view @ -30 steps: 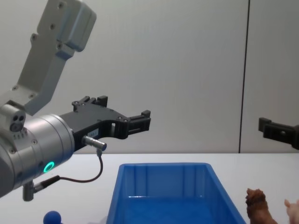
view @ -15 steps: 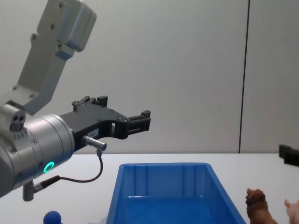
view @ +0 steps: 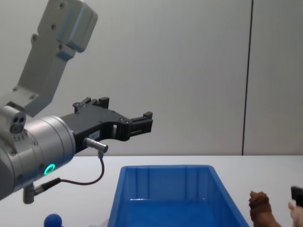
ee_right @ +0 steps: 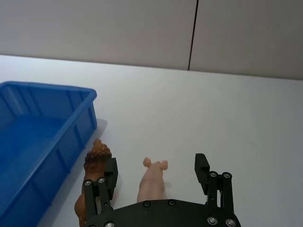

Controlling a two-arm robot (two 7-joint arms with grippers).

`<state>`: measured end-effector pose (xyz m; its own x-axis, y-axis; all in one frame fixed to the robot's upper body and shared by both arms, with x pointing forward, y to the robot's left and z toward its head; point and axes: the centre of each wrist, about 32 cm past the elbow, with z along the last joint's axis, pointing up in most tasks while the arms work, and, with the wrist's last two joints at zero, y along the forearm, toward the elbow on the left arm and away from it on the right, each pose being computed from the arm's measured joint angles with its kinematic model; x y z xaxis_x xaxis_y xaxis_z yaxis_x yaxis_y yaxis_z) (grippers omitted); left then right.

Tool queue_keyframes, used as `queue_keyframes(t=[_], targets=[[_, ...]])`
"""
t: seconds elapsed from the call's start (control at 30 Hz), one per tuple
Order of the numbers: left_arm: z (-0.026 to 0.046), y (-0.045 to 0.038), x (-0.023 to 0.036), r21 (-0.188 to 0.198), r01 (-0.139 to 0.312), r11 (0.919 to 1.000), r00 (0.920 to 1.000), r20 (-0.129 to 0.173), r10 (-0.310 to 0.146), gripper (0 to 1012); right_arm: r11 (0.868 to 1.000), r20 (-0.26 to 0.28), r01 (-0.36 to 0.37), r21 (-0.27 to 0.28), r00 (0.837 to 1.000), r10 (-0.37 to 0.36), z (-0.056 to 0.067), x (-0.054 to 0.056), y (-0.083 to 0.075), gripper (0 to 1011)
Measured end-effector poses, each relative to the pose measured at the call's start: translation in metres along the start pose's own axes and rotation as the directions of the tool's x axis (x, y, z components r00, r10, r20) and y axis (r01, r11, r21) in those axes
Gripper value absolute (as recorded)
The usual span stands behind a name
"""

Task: Pick up the two dolls from the table and place them into the box.

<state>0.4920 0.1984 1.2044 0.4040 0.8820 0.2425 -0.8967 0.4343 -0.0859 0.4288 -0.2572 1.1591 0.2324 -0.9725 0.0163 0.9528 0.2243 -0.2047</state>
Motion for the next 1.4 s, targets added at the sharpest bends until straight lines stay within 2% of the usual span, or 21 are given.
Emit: queue_keyframes(t=[0.53,0.8,0.9,1.03,1.13,1.17,1.23,1.4], targets=[[0.0,0.0,0.0,0.0,0.0,1.0,1.0,0.0,0.0,1001,0.996,0.01,0.014,-0.093,1.0,-0.013,-0.019,-0.01,0.003,994],[0.0,0.0,0.0,0.0,0.0,1.0,1.0,0.0,0.0,1001,0.991,0.011,0.018,-0.129,1.0,-0.017,-0.026,-0.011,0.005,831],[0.0,0.0,0.0,0.0,0.0,1.0,1.0,0.0,0.0,1001,0.989,0.007,0.02,-0.146,1.0,-0.019,-0.029,-0.011,0.006,707],[0.0,0.0,0.0,0.0,0.0,1.0,1.0,0.0,0.0,1001,0.988,0.005,0.021,-0.154,1.0,-0.021,-0.031,-0.011,0.007,627],[0.0,0.0,0.0,0.0,0.0,1.0,1.0,0.0,0.0,1001,0.988,0.004,0.021,-0.156,1.0,-0.021,-0.032,-0.012,0.006,486],[0.0,0.0,0.0,0.0,0.0,1.0,1.0,0.0,0.0,1001,0.988,0.006,0.022,-0.156,1.0,-0.021,-0.032,-0.012,0.006,486],[0.0,0.0,0.0,0.0,0.0,1.0,1.0,0.0,0.0,1001,0.988,0.009,0.022,-0.15,1.0,-0.021,-0.031,-0.012,0.005,397],[0.0,0.0,0.0,0.0,0.0,1.0,1.0,0.0,0.0,1001,0.992,0.02,0.022,-0.121,1.0,-0.019,-0.025,-0.013,0.003,372]])
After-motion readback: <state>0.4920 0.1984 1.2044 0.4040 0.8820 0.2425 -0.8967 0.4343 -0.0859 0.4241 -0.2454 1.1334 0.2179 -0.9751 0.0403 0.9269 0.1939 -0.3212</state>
